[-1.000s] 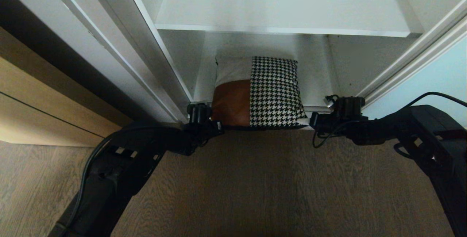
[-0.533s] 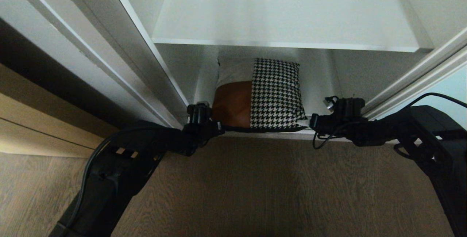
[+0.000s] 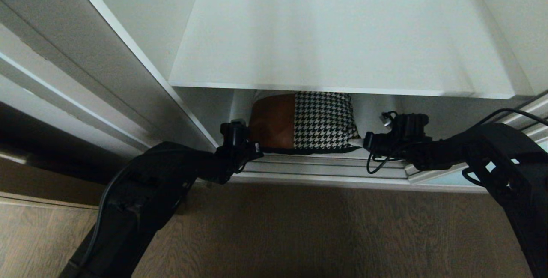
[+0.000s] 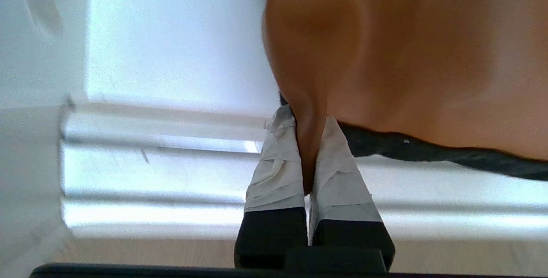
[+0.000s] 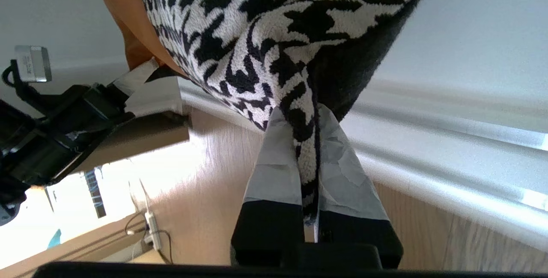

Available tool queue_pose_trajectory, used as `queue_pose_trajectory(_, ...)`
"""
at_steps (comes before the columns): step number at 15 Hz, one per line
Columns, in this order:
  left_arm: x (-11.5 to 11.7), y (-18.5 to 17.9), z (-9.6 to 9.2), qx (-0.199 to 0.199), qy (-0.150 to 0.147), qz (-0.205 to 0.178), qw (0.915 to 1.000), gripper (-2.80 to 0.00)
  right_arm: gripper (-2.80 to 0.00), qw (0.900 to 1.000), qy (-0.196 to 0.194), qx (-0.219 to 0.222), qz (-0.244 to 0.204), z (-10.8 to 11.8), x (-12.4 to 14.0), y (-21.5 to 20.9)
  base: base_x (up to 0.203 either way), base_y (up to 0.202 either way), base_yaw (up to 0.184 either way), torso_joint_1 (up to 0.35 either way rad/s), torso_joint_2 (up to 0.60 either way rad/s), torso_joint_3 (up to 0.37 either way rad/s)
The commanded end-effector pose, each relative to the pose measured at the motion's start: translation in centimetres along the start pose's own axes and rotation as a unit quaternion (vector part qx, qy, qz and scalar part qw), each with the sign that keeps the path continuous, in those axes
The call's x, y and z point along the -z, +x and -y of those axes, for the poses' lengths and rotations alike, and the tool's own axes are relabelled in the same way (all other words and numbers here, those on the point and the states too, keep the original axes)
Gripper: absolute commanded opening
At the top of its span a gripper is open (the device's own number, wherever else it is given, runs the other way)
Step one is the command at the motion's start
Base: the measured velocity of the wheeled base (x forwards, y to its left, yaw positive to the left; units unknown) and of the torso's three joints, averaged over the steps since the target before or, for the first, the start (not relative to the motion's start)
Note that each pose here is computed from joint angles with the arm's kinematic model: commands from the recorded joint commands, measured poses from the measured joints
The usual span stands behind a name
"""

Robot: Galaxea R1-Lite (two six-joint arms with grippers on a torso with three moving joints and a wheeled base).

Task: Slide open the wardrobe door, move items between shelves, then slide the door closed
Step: Place the pillow on the lower shelf

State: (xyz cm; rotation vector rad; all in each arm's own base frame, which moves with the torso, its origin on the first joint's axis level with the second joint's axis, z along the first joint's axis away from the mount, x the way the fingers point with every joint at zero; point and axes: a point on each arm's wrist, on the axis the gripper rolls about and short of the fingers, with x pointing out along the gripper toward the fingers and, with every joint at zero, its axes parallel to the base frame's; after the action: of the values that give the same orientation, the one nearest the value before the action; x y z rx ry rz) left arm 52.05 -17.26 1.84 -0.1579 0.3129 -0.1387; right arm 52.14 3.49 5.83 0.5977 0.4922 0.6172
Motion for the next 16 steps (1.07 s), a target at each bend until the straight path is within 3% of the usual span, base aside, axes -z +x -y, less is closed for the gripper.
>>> queue_pose_trajectory(1, 0.4, 0.1, 0.3, -0.003, 0.002, 0.002, 1.0000, -2.80, -2.80, 1.000, 0.001, -0.002, -0.001, 0.0, 0.0, 0.0, 0.000, 0.000, 0.000, 0.000, 0.00, 0.000)
queue_pose_trajectory(13, 1.8, 0.7, 0.0, -0.001, 0.027, 0.008, 0.9996, -2.80, -2.80, 1.000, -0.001, -0.003, 0.002, 0.1, -0.1, 0.1, 0.000, 0.000, 0.000, 0.000, 0.00, 0.000)
queue_pose_trajectory(16, 2.0, 0.8, 0.0, -0.001, 0.046, 0.012, 0.9989, -2.80, -2.80, 1.000, 0.001, -0.001, 0.002, 0.2, -0.2, 0.1, 0.147, 0.000, -0.001, -0.003, 0.01, 0.003)
